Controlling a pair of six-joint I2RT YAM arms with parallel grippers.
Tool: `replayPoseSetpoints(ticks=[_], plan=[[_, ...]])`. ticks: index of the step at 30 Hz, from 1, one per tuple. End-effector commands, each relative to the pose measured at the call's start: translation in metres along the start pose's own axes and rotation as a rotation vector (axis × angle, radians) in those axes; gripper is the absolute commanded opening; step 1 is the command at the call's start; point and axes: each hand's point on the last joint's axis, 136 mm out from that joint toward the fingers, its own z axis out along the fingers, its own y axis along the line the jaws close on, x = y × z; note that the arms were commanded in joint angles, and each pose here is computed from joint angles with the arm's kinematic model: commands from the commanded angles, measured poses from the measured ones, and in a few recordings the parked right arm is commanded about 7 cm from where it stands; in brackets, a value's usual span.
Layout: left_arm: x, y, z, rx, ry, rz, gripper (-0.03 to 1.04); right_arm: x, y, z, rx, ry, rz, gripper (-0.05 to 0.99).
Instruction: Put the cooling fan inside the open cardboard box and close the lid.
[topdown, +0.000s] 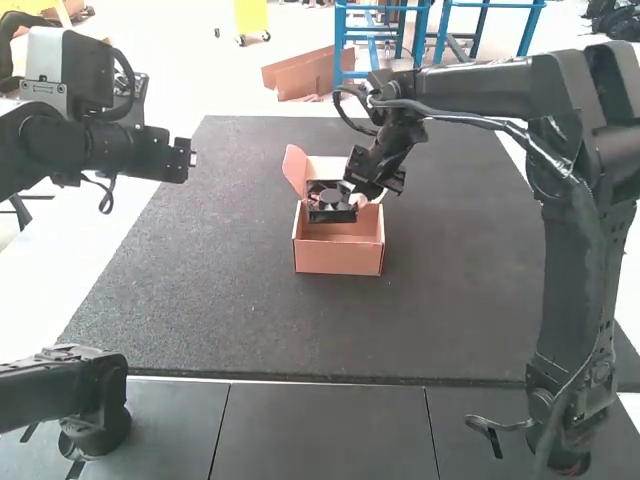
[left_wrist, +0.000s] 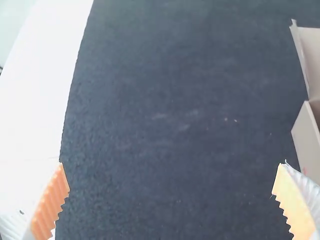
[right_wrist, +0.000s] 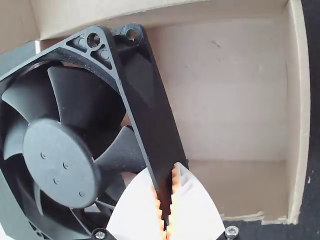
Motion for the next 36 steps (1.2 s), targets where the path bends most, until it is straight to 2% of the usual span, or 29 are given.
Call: replayPoseSetpoints(ticks=[1, 9, 15, 16, 17, 21, 22, 25, 27, 30, 32, 36], plan=[[-0.008, 0.004, -0.008, -0.010, -0.033, -0.007, 0.97, -0.013, 0.003, -0.005, 0.012, -0.047, -0.010, -0.01], [-0.010, 0.005, -0.008, -0.010, -0.042, -0.010, 0.97, -0.011, -0.013, 0.018, 0.084, -0.025, -0.018, -0.01], [-0.017, 0.005, -0.010, -0.010, -0.060, -0.013, 0.97, -0.009, -0.017, 0.025, 0.093, -0.010, -0.032, 0.00], [-0.018, 0.005, -0.010, -0.010, -0.062, -0.013, 0.96, -0.008, -0.016, 0.025, 0.086, -0.006, -0.045, 0.05], [-0.017, 0.005, -0.009, -0.010, -0.062, -0.013, 0.97, -0.009, -0.015, 0.024, 0.083, -0.007, -0.053, 0.15], [-0.021, 0.004, -0.005, -0.009, -0.071, -0.012, 0.97, -0.012, 0.000, 0.014, 0.035, -0.004, -0.099, 0.65], [-0.022, 0.003, -0.003, -0.007, -0.071, -0.011, 0.97, -0.012, 0.007, 0.009, 0.007, 0.004, -0.112, 0.69], [-0.025, 0.001, 0.005, -0.007, -0.068, -0.010, 0.97, -0.014, 0.033, -0.013, -0.092, 0.021, -0.143, 0.77], [-0.027, 0.000, 0.012, -0.005, -0.067, -0.009, 0.97, -0.024, 0.043, -0.038, -0.128, -0.005, -0.172, 0.79], [-0.029, -0.003, 0.028, -0.005, -0.061, -0.008, 0.97, -0.055, 0.040, -0.072, -0.159, -0.105, -0.203, 0.85], [-0.030, -0.006, 0.040, -0.002, -0.055, -0.007, 0.97, -0.076, 0.024, -0.088, -0.119, -0.180, -0.224, 0.88], [-0.035, -0.009, 0.063, -0.004, -0.058, -0.007, 0.97, -0.107, -0.022, -0.101, 0.063, -0.317, -0.328, 0.89]])
